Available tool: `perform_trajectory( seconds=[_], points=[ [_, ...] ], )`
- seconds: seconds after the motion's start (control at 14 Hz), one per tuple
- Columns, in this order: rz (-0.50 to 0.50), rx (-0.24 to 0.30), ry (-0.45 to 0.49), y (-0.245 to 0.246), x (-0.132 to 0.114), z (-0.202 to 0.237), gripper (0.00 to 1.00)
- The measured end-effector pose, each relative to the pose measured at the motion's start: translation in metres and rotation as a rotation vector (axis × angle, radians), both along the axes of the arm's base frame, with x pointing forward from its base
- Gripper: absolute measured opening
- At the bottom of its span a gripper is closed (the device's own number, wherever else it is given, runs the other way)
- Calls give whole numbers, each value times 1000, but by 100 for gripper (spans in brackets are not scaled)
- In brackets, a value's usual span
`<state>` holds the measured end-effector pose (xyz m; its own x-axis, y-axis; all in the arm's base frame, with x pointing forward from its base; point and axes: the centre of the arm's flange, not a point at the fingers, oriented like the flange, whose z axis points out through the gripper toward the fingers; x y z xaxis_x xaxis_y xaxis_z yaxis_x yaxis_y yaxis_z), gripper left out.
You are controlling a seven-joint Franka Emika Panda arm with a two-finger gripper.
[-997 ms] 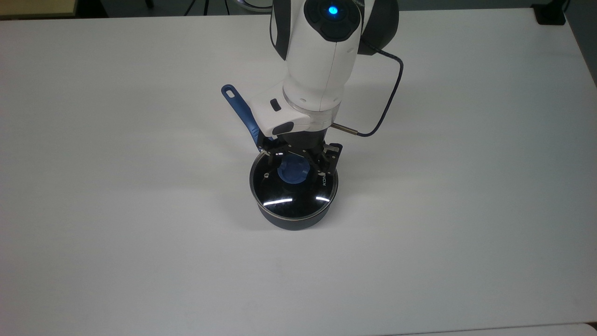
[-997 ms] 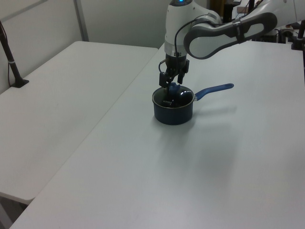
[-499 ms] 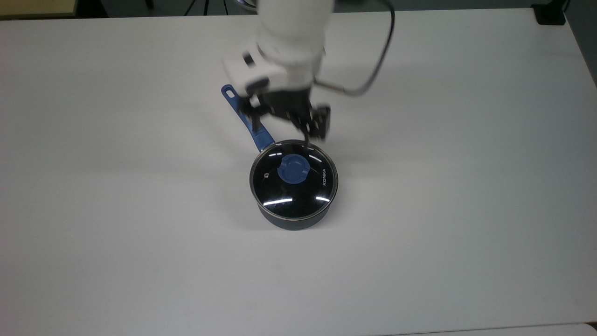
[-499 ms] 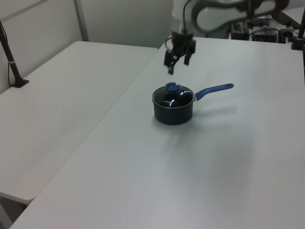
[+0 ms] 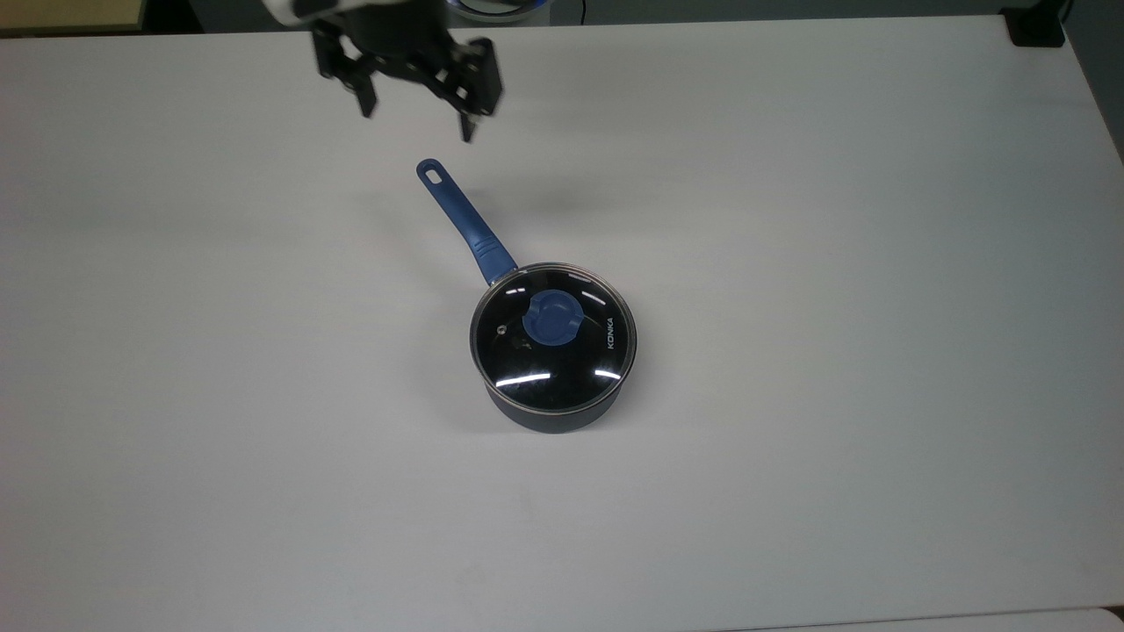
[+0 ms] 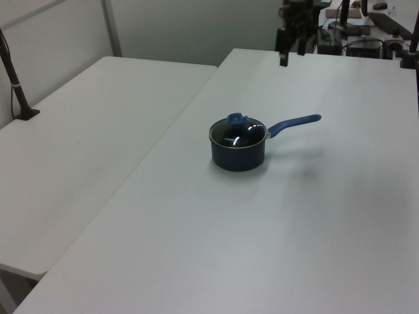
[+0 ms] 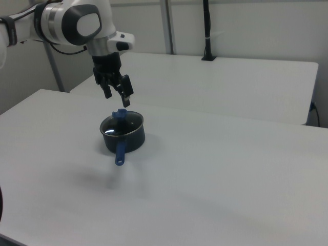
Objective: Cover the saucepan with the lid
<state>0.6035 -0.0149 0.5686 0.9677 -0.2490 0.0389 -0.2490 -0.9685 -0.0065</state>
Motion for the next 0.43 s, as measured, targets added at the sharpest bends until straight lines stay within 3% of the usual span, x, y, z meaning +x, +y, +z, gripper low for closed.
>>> perform_trajectory(
  seconds=[0.43],
  points=[
    [100, 1, 22, -14, -14, 9, 100]
  ],
)
